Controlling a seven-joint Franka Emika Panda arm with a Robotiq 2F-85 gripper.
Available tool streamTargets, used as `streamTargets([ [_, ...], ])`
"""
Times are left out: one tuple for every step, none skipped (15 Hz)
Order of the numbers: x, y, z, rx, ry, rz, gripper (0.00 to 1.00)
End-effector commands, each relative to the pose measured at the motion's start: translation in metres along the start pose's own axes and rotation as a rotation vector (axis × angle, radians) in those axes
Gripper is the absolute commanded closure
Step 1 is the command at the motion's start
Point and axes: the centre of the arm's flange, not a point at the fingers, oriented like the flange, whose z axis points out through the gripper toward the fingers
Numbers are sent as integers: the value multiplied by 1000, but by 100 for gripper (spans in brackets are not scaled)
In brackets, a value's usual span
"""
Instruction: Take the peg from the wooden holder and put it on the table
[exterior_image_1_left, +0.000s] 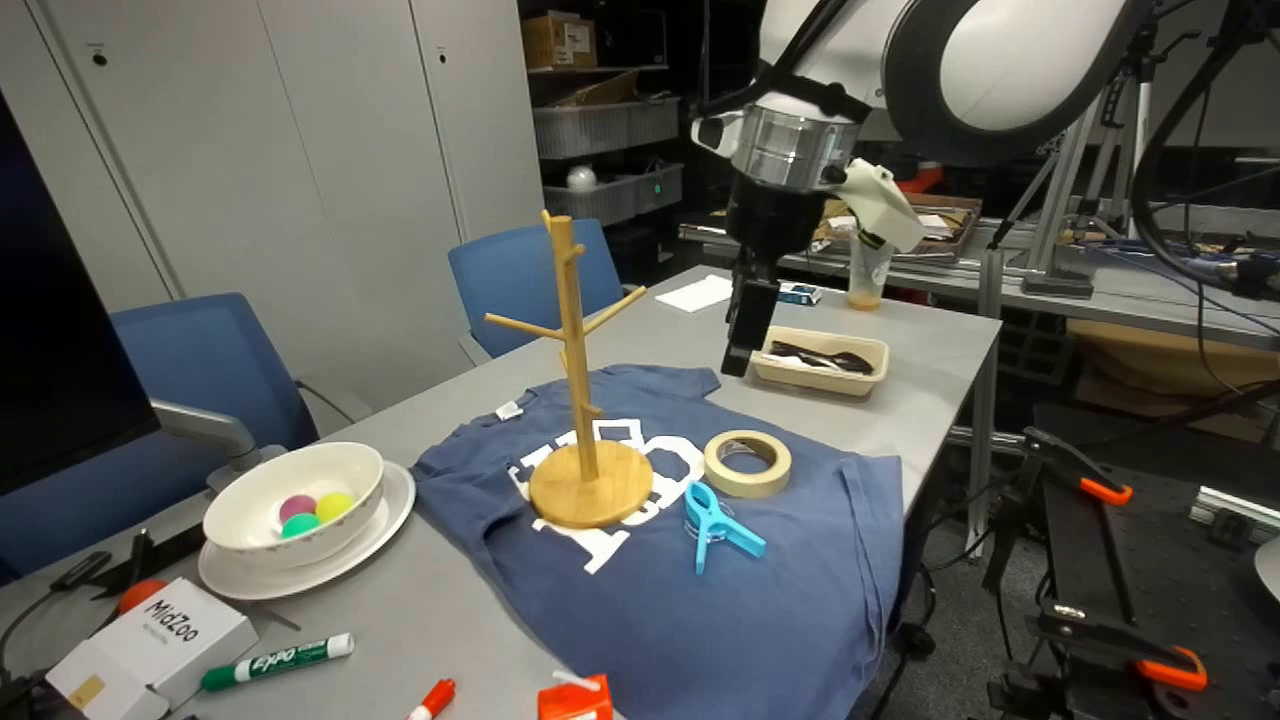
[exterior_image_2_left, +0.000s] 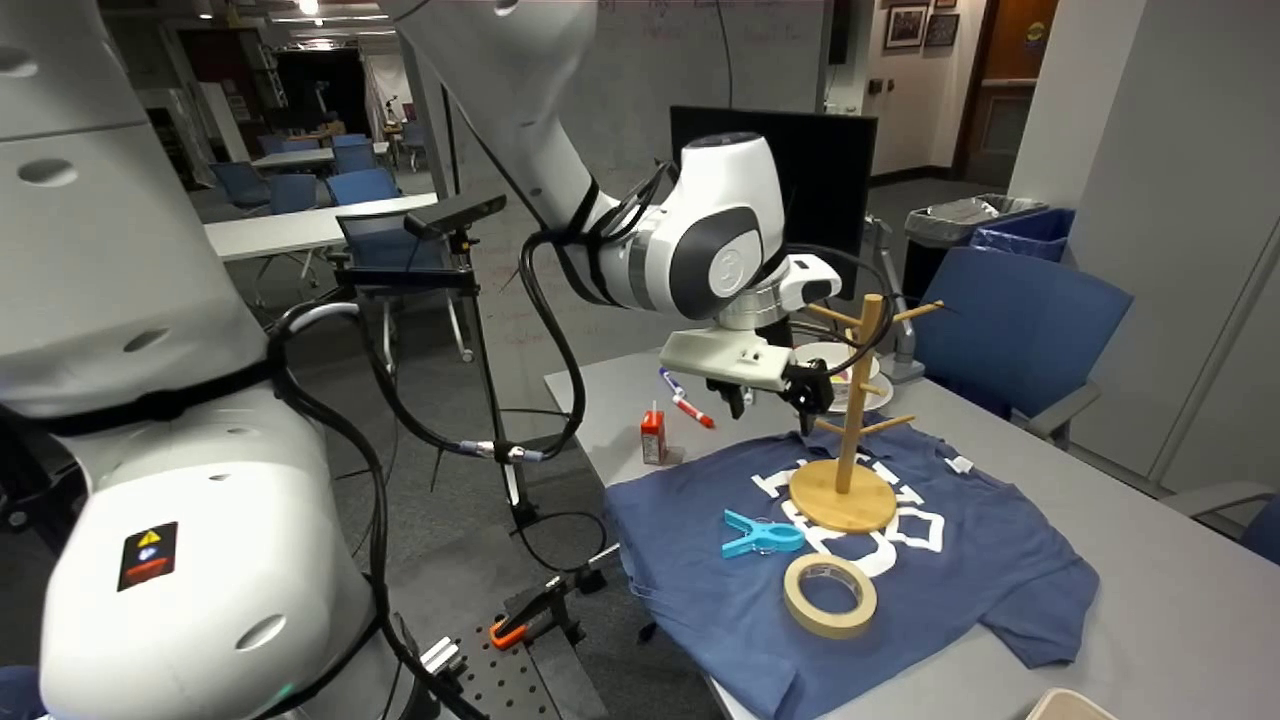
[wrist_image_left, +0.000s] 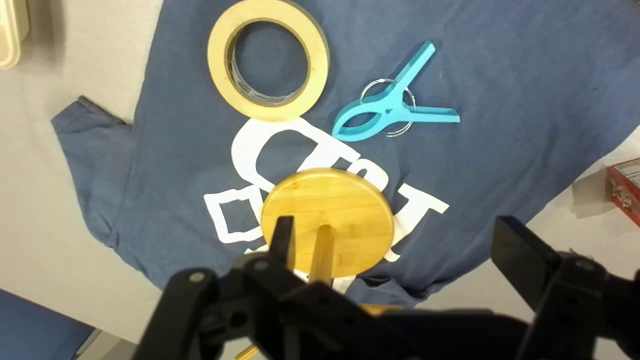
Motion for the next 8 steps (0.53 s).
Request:
streamTargets([
  [-8,-6,-8,-43,38,15,0],
  [-8,-7,-9,-47,46,19,0],
  [-9,-7,-9,-50,53,23,0],
  [-9,-7,-9,-50,60,26,0],
  [-2,-2,-4,-30,32,18,0],
  [-2,-2,-5,-32,37,20,0],
  [-2,-2,-5,-32,40,21,0],
  [-2,-3,-5,-32,41,21,0],
])
